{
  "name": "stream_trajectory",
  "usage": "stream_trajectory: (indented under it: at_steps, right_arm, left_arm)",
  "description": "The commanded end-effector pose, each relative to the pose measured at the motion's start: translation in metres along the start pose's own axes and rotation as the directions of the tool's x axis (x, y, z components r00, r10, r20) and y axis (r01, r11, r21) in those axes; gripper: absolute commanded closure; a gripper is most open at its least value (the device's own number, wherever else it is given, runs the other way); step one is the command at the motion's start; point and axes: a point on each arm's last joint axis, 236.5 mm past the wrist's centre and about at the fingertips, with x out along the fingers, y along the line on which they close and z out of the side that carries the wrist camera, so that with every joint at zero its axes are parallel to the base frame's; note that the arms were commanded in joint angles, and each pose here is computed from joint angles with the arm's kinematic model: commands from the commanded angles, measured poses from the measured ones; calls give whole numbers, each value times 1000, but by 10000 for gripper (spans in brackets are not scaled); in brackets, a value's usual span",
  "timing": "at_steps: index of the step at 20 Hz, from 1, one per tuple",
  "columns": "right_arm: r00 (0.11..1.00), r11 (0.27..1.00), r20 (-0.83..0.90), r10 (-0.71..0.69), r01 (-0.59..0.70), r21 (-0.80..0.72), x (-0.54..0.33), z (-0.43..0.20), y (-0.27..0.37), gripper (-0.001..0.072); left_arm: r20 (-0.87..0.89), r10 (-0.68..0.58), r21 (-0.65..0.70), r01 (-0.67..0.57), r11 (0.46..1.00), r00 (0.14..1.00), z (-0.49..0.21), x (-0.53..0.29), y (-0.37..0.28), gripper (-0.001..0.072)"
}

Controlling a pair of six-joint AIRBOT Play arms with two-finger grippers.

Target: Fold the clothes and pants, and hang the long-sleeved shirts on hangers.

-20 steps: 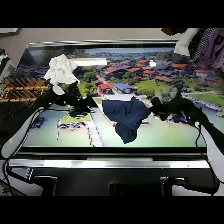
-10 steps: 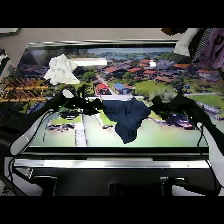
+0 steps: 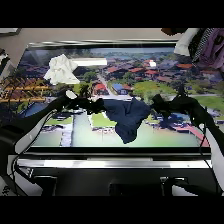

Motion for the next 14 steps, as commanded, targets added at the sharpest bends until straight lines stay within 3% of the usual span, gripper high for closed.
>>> stream_trajectory:
  at_steps: [1,4,7,11,14]
  right_arm:
    - [998,993,46,41,-35,-110,-19,6,18,683]
    - [984,957,125,125,-86,-277,-62,12,52,684]
    - [917,904,285,279,-151,-399,-141,21,102,684]
    - [713,797,475,516,-196,-571,-292,9,171,684]
    - [542,712,521,659,-228,-664,-400,-25,206,684]
  left_arm:
    - [25,-54,122,51,991,998,16,-23,-27,696]
    - [84,-109,242,86,966,991,43,-79,-66,698]
    - [223,-111,372,20,928,969,68,-166,-106,698]
    - [535,-59,462,-233,856,843,71,-325,-153,698]
    - [678,-142,506,-318,802,721,28,-419,-198,696]
